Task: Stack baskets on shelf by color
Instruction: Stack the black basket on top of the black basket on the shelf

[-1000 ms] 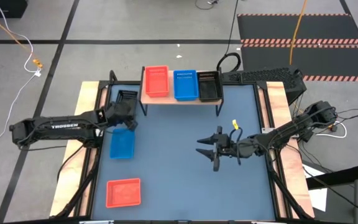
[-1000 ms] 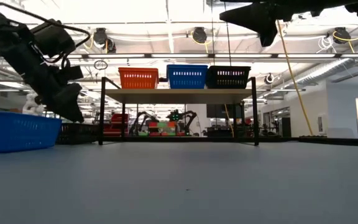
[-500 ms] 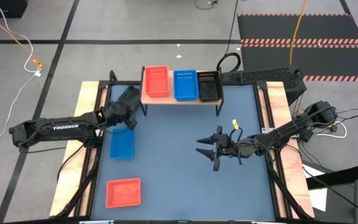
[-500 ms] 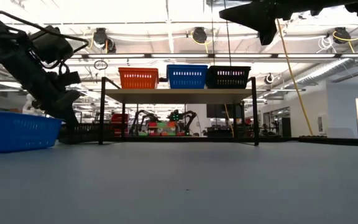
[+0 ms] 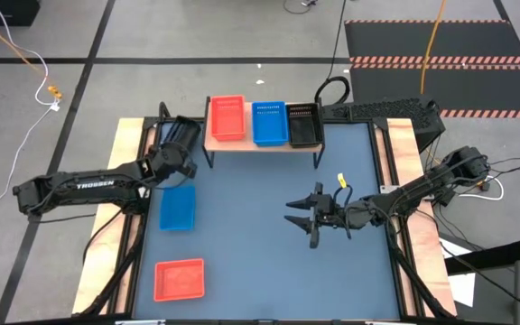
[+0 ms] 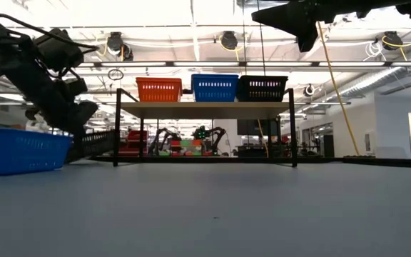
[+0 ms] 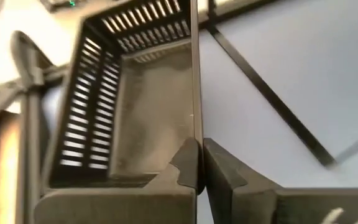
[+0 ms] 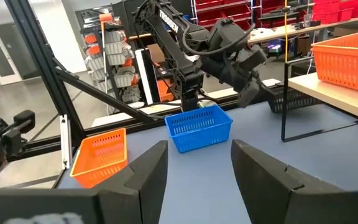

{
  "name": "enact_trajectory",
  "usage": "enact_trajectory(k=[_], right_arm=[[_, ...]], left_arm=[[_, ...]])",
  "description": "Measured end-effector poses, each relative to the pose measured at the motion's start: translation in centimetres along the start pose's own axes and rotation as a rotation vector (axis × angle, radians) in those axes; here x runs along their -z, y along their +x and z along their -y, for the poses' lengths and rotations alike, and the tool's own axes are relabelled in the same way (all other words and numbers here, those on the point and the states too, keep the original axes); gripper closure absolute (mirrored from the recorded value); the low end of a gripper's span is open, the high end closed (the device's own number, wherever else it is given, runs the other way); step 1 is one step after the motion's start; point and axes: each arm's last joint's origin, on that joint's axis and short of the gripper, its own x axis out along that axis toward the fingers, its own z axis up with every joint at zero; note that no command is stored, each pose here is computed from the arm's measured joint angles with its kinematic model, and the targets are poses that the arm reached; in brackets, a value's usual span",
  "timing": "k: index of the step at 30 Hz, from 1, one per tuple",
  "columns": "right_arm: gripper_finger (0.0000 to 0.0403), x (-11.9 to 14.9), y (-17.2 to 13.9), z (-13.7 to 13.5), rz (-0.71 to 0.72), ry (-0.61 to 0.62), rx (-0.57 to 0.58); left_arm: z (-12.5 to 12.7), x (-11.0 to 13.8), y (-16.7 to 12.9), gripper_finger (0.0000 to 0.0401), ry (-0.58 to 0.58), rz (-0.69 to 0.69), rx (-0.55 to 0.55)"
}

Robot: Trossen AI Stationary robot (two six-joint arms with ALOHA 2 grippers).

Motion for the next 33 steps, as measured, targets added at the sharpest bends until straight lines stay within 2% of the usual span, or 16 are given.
enact_trajectory(k=[8,14,18,22,26,30,33], right_arm=[[0.0232,0.0,0.0,0.0,-0.001,0.003,-0.003],[0.0232,0.4,0.0,0.0,-0.041,0.001,-0.019],[0.0232,0.6,0.0,0.1,-0.062,-0.005,-0.011],[0.0232,0.4,0.1,0.2,-0.05,-0.112,-0.007],[0.0232,-0.6,0.1,0.4,0.022,-0.188,-0.005],[0.0231,-2.6,-0.6,0.5,0.136,-0.191,-0.018],[0.0231,-4.4,-1.5,0.3,0.201,-0.258,-0.055]], left_arm=[[-0.5,-2.3,-1.1,0.0395,-0.058,0.212,-0.002],[-1.4,-4.9,-3.6,0.0395,0.026,0.28,-0.042],[-1.9,-7.6,-6.6,0.0396,0.073,0.359,-0.018],[-2.3,-9.9,-10.1,0.0397,0.162,0.4,0.038],[-2.4,-12.0,-13.4,0.0396,0.239,0.456,0.172],[-2.0,-13.2,-16.1,0.0397,0.249,0.527,0.41],[-1.2,-13.6,-17.3,0.0397,0.296,0.551,0.585]])
